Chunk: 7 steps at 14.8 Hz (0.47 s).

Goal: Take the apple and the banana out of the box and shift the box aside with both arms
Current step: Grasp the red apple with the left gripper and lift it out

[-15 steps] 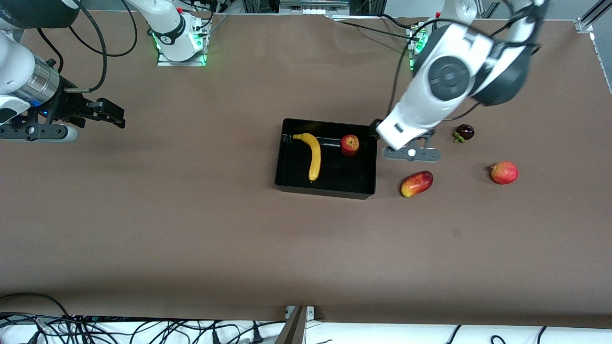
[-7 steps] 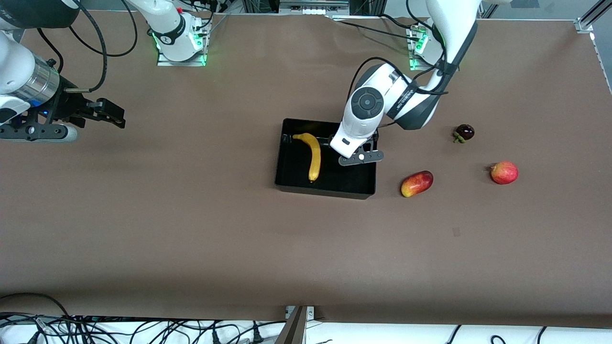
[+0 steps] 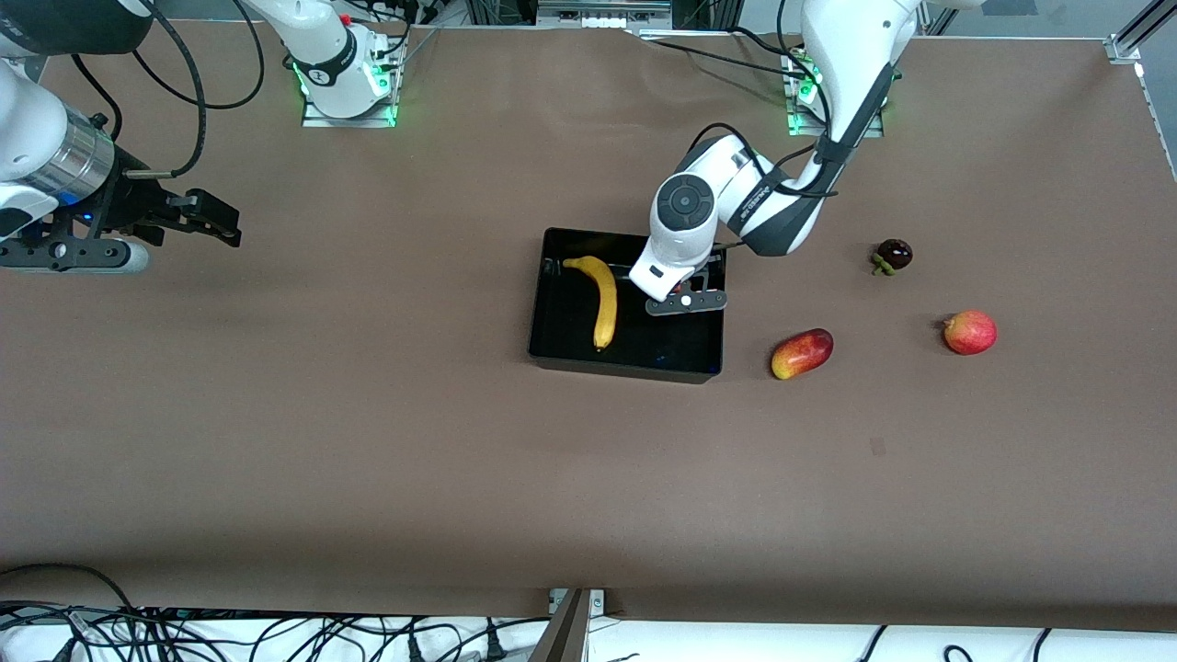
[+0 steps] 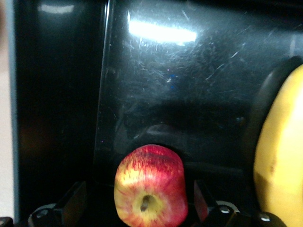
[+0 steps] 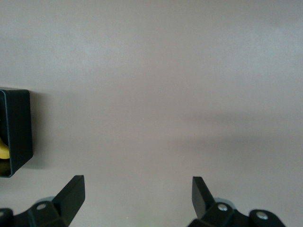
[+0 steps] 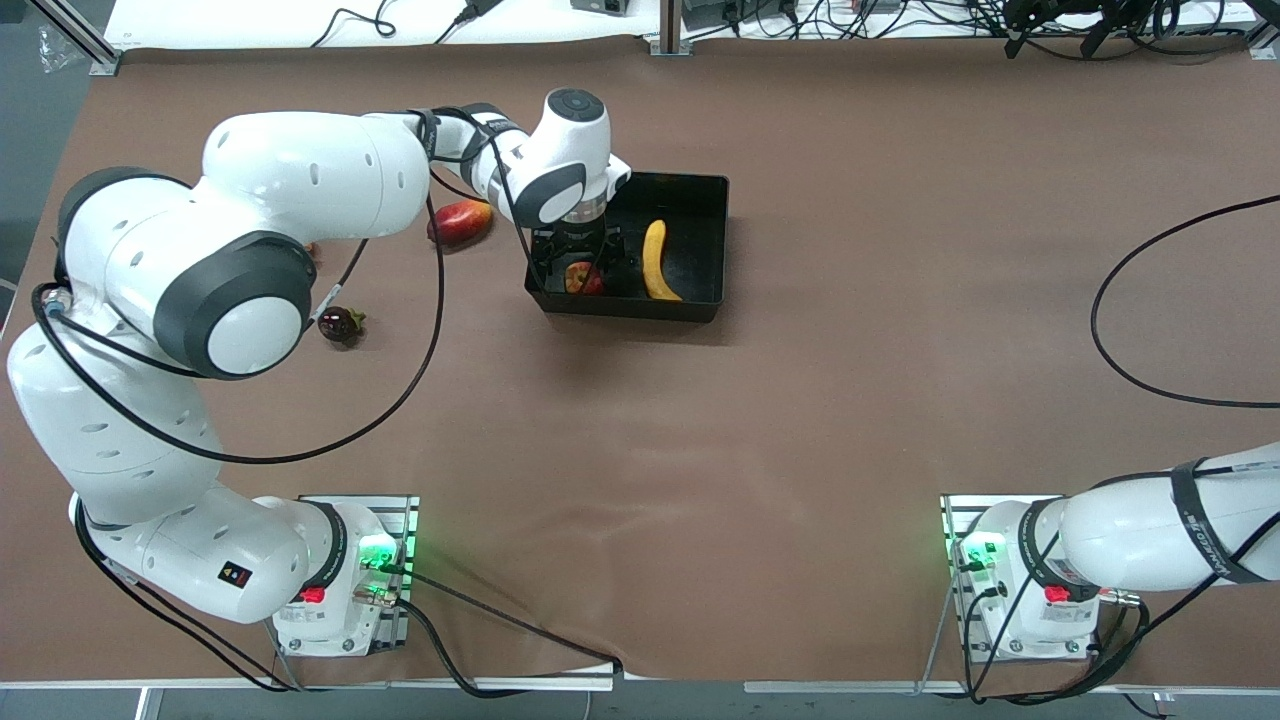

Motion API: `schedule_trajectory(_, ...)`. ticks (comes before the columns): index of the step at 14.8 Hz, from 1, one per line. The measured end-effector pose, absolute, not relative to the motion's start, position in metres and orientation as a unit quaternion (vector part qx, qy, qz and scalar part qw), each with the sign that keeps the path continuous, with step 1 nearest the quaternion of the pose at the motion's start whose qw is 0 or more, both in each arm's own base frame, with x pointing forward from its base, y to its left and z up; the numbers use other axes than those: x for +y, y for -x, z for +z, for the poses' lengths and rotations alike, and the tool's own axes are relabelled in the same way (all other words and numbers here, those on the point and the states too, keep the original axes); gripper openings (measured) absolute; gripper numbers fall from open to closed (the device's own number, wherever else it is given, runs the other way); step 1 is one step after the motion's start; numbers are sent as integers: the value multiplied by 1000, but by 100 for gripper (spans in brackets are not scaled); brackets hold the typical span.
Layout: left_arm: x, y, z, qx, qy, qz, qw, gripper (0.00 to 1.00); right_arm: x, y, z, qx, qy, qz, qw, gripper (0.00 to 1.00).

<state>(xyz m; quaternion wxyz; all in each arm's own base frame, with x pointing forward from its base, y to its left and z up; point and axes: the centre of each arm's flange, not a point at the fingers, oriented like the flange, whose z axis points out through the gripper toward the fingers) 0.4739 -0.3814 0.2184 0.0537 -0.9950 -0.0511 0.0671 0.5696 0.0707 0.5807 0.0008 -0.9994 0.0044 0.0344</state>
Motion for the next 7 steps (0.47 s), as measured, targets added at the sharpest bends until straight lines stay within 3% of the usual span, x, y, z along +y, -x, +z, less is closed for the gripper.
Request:
schedule_trajectory(5, -384, -474, 199, -54, 996, 63, 46, 95, 71, -570, 581, 4, 999, 34, 1, 100)
schedule_trajectory(7, -384, -474, 201, -54, 996, 61, 45, 74, 71, -570, 581, 4, 999, 34, 1, 100)
